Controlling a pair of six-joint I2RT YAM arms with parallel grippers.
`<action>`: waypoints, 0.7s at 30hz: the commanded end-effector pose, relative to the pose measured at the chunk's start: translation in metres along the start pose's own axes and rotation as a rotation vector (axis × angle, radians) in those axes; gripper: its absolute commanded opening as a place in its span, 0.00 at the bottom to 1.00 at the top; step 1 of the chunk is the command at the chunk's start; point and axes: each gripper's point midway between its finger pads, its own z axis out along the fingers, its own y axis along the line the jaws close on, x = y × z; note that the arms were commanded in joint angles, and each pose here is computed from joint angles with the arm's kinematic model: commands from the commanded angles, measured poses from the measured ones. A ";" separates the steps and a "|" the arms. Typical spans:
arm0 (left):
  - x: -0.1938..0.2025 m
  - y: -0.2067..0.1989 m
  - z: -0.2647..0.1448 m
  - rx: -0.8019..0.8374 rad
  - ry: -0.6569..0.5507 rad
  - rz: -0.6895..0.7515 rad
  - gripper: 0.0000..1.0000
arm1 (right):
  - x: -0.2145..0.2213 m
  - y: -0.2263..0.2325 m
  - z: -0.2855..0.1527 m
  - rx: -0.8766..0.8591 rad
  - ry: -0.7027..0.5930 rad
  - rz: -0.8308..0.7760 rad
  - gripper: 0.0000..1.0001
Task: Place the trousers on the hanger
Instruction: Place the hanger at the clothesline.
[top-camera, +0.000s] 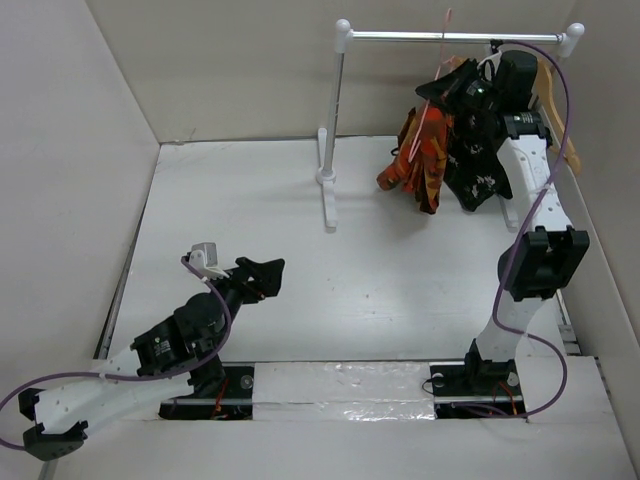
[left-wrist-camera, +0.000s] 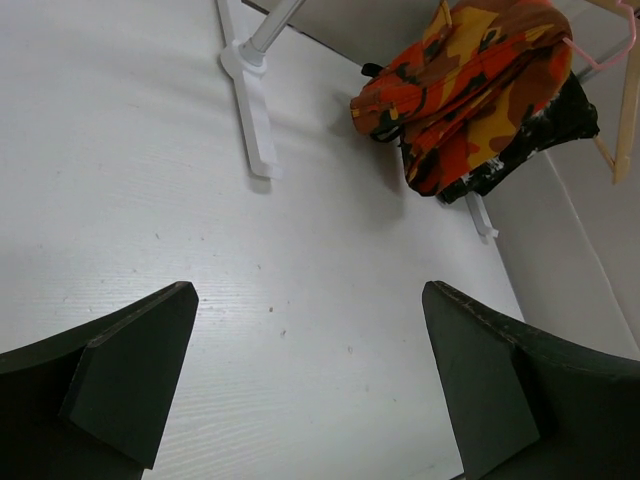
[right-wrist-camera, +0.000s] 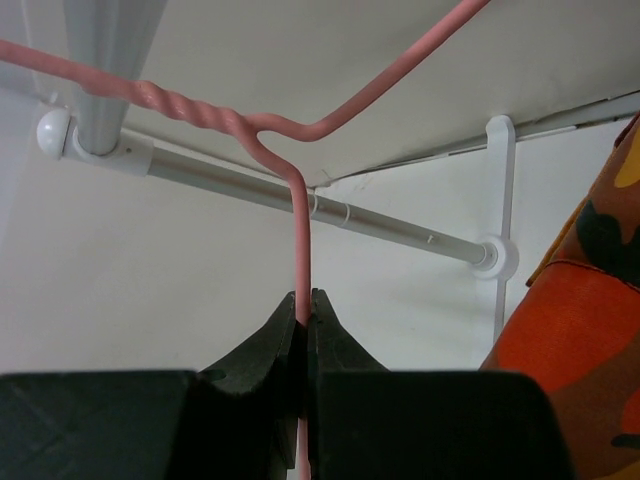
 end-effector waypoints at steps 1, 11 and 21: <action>0.001 -0.003 0.003 0.003 -0.008 -0.022 0.96 | -0.027 0.062 -0.020 -0.176 -0.075 -0.169 0.00; 0.002 -0.005 0.004 0.011 0.000 -0.019 0.95 | 0.005 0.014 -0.012 -0.143 -0.032 -0.136 0.02; -0.010 -0.014 0.003 0.021 -0.013 -0.041 0.96 | -0.005 0.008 -0.041 -0.067 -0.083 -0.208 1.00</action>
